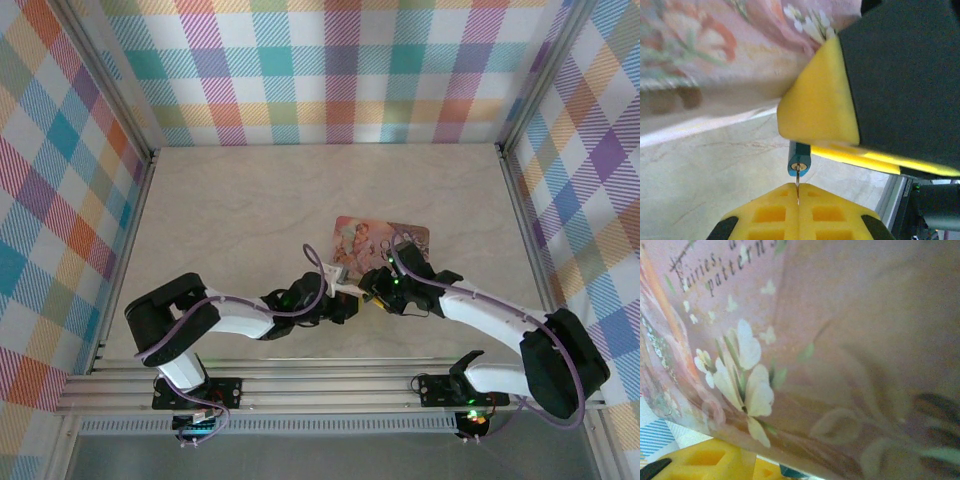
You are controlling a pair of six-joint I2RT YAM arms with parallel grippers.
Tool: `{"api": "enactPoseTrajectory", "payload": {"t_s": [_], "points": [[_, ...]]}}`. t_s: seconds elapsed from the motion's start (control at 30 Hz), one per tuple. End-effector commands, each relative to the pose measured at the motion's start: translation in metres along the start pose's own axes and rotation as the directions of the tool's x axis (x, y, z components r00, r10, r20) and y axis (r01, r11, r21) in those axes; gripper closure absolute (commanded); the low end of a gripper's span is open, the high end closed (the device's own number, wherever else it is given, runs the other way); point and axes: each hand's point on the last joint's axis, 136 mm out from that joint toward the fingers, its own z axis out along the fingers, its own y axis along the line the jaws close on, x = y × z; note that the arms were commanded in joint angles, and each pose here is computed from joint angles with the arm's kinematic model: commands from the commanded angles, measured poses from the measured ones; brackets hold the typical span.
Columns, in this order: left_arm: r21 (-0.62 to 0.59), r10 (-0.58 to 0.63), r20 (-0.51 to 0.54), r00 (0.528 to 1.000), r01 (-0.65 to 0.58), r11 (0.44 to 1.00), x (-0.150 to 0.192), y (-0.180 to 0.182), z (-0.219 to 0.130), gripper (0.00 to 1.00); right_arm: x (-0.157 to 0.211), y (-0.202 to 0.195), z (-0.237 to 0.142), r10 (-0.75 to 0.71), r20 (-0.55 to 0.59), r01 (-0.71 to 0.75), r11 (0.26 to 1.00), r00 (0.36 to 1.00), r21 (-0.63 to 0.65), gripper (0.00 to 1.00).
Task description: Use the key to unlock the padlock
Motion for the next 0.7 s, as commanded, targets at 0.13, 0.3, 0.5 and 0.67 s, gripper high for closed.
{"api": "enactPoseTrajectory", "payload": {"t_s": [0.13, 0.3, 0.5, 0.67], "points": [[0.039, -0.021, 0.005, 1.000, 0.021, 0.999, 0.014, -0.012, 0.006, 1.00, 0.015, -0.029, 0.009, 0.144, -0.052, -0.140, 0.988, 0.988, 0.072, 0.50], [0.044, -0.030, 0.009, 1.000, 0.030, 0.999, 0.014, -0.014, 0.007, 1.00, 0.017, -0.031, 0.008, 0.145, -0.061, -0.140, 0.987, 0.988, 0.076, 0.51], [0.065, -0.059, 0.028, 0.998, 0.057, 0.996, 0.012, -0.018, 0.007, 1.00, 0.020, -0.040, 0.005, 0.143, -0.057, -0.137, 0.986, 0.988, 0.092, 0.68], [0.077, -0.098, 0.038, 0.994, 0.095, 0.992, 0.012, -0.016, 0.009, 1.00, 0.022, -0.043, 0.005, 0.141, -0.058, -0.135, 0.986, 0.988, 0.095, 0.53]]}}
